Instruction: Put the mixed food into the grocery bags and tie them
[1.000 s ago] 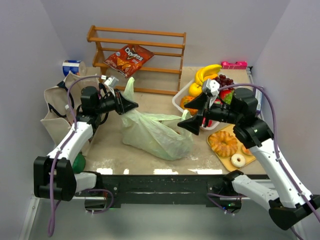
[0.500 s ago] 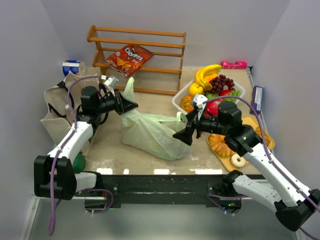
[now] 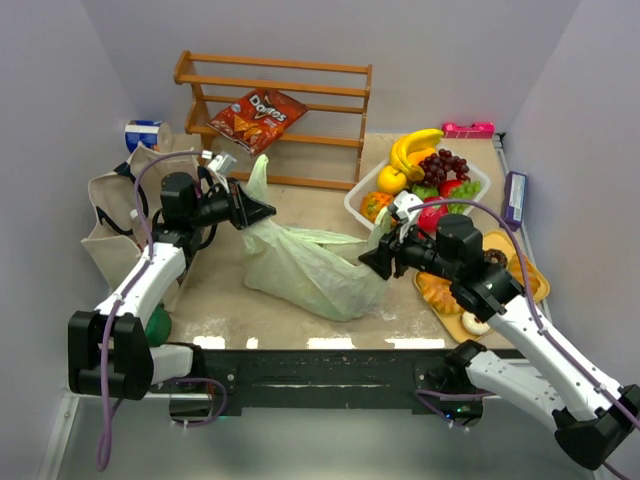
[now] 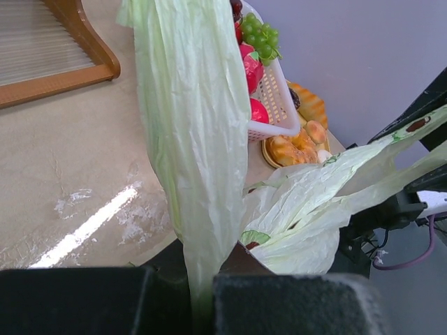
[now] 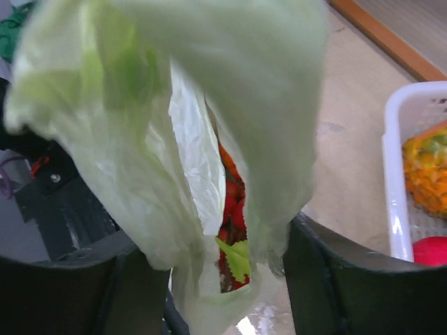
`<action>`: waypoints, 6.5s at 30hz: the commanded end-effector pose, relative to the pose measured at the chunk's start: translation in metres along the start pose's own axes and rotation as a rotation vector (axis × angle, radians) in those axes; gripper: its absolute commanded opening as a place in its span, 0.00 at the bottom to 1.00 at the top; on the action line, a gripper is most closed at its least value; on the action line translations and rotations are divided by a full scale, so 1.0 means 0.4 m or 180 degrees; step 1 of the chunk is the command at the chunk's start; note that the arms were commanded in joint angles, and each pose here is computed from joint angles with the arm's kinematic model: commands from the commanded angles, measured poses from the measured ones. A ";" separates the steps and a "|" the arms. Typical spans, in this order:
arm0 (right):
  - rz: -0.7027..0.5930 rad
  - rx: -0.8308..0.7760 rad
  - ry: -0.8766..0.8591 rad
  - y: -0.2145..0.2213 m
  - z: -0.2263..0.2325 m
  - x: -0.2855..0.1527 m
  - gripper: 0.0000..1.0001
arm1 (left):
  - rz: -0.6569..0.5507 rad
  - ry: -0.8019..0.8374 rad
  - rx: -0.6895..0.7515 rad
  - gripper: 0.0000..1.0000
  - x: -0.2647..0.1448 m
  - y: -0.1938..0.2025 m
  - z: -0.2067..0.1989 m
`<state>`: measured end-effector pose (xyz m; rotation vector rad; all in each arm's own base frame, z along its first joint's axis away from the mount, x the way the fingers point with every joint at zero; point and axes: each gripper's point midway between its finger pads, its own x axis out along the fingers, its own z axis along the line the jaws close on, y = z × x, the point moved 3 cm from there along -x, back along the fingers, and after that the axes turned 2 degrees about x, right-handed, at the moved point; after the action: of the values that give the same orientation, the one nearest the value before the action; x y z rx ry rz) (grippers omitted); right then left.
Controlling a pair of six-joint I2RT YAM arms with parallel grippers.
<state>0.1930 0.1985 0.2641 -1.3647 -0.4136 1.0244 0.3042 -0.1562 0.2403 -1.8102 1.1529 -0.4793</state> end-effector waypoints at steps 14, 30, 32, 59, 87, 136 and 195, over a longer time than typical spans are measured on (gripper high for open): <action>-0.0222 -0.0284 -0.0532 -0.102 0.062 0.017 0.00 | 0.0737 0.0740 0.0537 0.00 0.104 0.078 -0.181; 0.1350 -0.0431 -0.1053 0.048 0.106 0.191 0.00 | 0.1474 0.1097 0.0806 0.00 0.119 0.188 -0.237; 0.1428 -0.0446 -0.1080 0.059 0.105 0.190 0.00 | 0.1477 0.1064 0.0831 0.20 0.112 0.189 -0.236; 0.1657 -0.0542 -0.1250 0.091 0.147 0.202 0.00 | 0.0970 0.1271 0.1111 0.75 0.089 0.118 -0.294; 0.0575 0.0084 -0.0425 -0.086 0.086 0.045 0.89 | 0.0701 0.1366 0.1057 0.00 0.078 0.130 -0.310; -0.0040 0.1201 -0.0735 -0.031 0.264 0.179 0.00 | 0.0657 0.0529 0.1022 0.00 0.095 0.117 -0.230; 0.0054 0.1055 -0.0577 0.130 0.249 0.244 0.00 | 0.0623 0.0992 0.0587 0.65 0.040 0.161 -0.307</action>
<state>0.1517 0.3241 0.1998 -0.9848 -0.2867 1.1801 0.1802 -0.2341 0.2335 -1.4421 1.4927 -0.7109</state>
